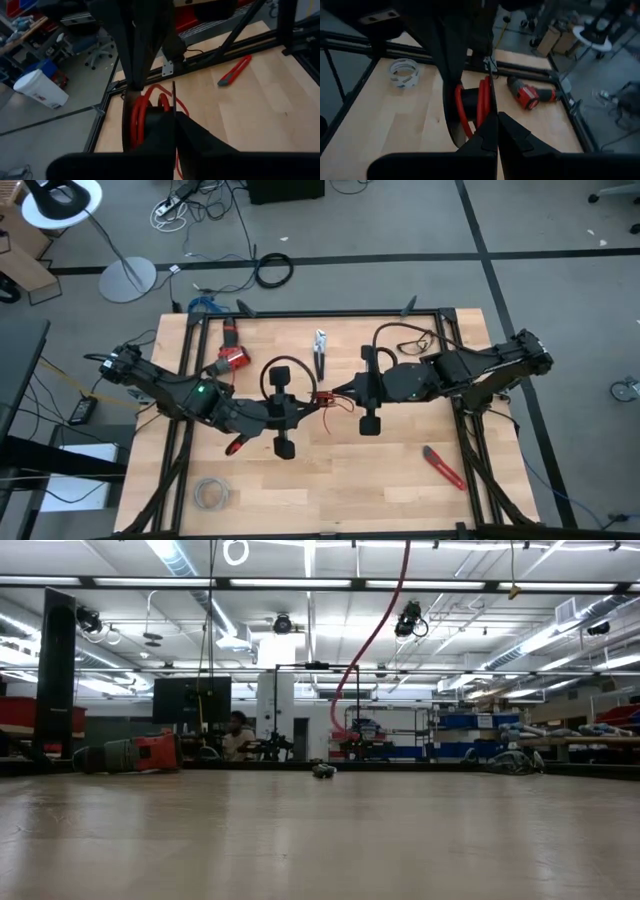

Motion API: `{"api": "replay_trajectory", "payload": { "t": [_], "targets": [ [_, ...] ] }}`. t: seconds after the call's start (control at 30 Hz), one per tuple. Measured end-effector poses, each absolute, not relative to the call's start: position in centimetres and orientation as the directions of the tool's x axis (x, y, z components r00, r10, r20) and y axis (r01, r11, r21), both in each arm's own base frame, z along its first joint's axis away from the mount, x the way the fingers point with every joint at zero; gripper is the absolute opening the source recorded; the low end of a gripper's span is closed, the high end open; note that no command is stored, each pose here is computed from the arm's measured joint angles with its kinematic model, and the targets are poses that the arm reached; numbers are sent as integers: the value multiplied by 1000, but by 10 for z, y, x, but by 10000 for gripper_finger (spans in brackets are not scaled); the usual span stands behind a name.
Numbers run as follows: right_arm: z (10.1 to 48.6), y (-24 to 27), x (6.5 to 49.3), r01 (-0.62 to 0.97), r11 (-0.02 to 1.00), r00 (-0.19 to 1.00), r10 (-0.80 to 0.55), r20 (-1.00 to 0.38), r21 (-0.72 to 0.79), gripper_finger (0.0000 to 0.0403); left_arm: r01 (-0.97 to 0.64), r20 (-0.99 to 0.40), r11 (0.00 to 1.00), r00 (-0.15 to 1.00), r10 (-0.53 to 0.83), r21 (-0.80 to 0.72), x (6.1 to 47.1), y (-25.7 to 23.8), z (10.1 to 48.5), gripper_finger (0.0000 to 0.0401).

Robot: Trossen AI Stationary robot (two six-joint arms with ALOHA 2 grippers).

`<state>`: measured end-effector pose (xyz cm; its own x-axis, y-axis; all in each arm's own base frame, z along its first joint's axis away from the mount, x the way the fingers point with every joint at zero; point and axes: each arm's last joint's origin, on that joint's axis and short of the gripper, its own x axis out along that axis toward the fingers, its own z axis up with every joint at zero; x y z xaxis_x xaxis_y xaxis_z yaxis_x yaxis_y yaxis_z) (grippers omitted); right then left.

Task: Coil cords
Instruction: Coil the red wire onto the black spool

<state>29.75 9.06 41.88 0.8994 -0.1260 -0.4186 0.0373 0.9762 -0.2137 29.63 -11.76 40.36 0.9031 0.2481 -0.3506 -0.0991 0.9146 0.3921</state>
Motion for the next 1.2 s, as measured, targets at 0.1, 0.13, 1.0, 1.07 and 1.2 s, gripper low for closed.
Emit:
{"api": "replay_trajectory", "payload": {
  "t": [0.1,0.13,1.0,1.07,1.2],
  "targets": [
    [422,98,296,30,965,915,-132,-382,-262,7,-89,-352,914,905,240,395,296,-118,404,5],
    [423,100,296,36,959,919,-142,-368,-281,11,-83,-353,917,906,233,391,296,-118,404,4],
    [450,166,261,162,856,964,-243,-107,-490,108,10,-57,988,998,-1,156,318,-128,375,0],
    [450,172,257,152,864,968,-229,-107,-479,107,27,-2,991,1000,-27,132,319,-127,370,0],
    [450,180,250,172,868,964,-246,-102,-465,107,78,130,994,988,-88,80,321,-120,363,0]
  ]
}}
